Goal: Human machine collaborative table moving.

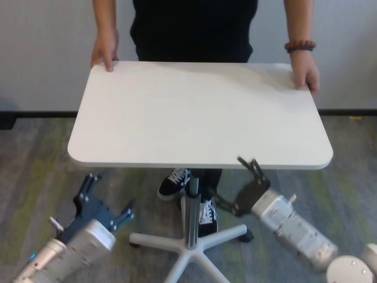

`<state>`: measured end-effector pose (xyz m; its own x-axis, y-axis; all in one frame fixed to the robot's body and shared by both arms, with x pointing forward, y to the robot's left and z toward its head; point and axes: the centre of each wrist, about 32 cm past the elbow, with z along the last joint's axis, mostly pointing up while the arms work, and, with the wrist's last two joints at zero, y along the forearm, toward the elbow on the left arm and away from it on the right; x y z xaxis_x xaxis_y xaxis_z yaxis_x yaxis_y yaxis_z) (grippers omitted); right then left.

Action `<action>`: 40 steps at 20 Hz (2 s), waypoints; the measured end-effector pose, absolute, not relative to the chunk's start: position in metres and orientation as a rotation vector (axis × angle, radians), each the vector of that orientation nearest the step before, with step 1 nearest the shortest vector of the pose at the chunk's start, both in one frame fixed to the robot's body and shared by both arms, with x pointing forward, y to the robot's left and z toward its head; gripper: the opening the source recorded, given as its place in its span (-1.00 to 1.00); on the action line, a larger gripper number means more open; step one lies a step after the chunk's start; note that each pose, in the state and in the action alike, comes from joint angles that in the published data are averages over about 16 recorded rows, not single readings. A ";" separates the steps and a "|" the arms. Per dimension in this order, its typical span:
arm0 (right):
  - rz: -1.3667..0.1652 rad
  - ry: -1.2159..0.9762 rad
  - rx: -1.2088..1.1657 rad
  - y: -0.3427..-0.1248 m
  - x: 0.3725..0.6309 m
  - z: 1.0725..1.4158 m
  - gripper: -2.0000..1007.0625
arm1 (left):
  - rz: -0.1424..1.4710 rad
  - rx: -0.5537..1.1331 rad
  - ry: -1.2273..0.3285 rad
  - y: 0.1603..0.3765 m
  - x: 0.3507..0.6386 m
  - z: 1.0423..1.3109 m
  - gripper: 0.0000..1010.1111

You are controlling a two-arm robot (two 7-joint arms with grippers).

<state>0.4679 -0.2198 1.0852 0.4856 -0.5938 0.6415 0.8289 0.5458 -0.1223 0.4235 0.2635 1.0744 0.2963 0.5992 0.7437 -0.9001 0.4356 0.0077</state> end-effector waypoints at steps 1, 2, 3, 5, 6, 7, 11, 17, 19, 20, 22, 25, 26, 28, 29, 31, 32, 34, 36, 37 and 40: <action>-0.900 -0.561 -0.402 -0.220 0.468 1.086 0.99 | 1.052 0.435 -0.705 0.264 0.422 1.076 0.99; -0.897 -0.541 -0.353 -0.219 0.469 1.087 0.99 | 1.056 0.394 -0.667 0.264 0.420 1.078 0.99; -0.894 -0.523 -0.306 -0.219 0.470 1.088 0.99 | 1.061 0.357 -0.632 0.264 0.419 1.079 0.99; -0.886 -0.495 -0.229 -0.217 0.472 1.090 0.99 | 1.072 0.290 -0.572 0.264 0.416 1.081 0.99; -0.881 -0.484 -0.197 -0.215 0.474 1.092 0.99 | 1.076 0.262 -0.549 0.264 0.415 1.083 0.99; -0.878 -0.476 -0.173 -0.213 0.475 1.094 0.99 | 1.080 0.238 -0.530 0.263 0.413 1.084 0.99; -0.865 -0.463 -0.138 -0.207 0.475 1.104 0.99 | 1.089 0.198 -0.499 0.262 0.406 1.092 0.99; -0.839 -0.464 -0.157 -0.199 0.470 1.121 0.99 | 1.069 0.186 -0.532 0.259 0.392 1.108 0.99; -0.832 -0.470 -0.165 -0.196 0.467 1.128 0.99 | 1.060 0.183 -0.556 0.257 0.388 1.115 0.99; -0.829 -0.473 -0.169 -0.195 0.466 1.131 0.99 | 1.054 0.181 -0.568 0.256 0.386 1.118 0.99; -0.826 -0.478 -0.179 -0.193 0.464 1.137 0.99 | 1.042 0.179 -0.590 0.255 0.382 1.125 0.99; -0.826 -0.486 -0.193 -0.191 0.461 1.143 0.99 | 1.028 0.181 -0.609 0.253 0.380 1.132 0.99; -0.826 -0.489 -0.197 -0.190 0.461 1.144 0.99 | 1.023 0.183 -0.613 0.252 0.379 1.133 0.99; -0.827 -0.494 -0.205 -0.189 0.460 1.146 0.99 | 1.015 0.188 -0.616 0.251 0.379 1.134 0.99; -0.828 -0.496 -0.209 -0.188 0.460 1.147 0.99 | 1.012 0.191 -0.616 0.251 0.379 1.134 0.99; -0.830 -0.501 -0.215 -0.188 0.460 1.148 0.99 | 1.008 0.197 -0.614 0.250 0.380 1.134 0.99; -0.832 -0.503 -0.218 -0.187 0.460 1.148 0.99 | 1.006 0.200 -0.612 0.250 0.380 1.134 0.99; -0.835 -0.505 -0.223 -0.187 0.460 1.147 0.99 | 1.003 0.205 -0.607 0.249 0.381 1.133 0.99; -0.838 -0.505 -0.226 -0.187 0.460 1.147 0.99 | 0.999 0.209 -0.602 0.249 0.381 1.132 0.99; -0.839 -0.505 -0.226 -0.187 0.460 1.146 0.99 | 0.998 0.210 -0.600 0.249 0.382 1.131 0.99; -0.839 -0.506 -0.227 -0.187 0.460 1.145 0.99 | 0.997 0.212 -0.597 0.249 0.382 1.130 0.99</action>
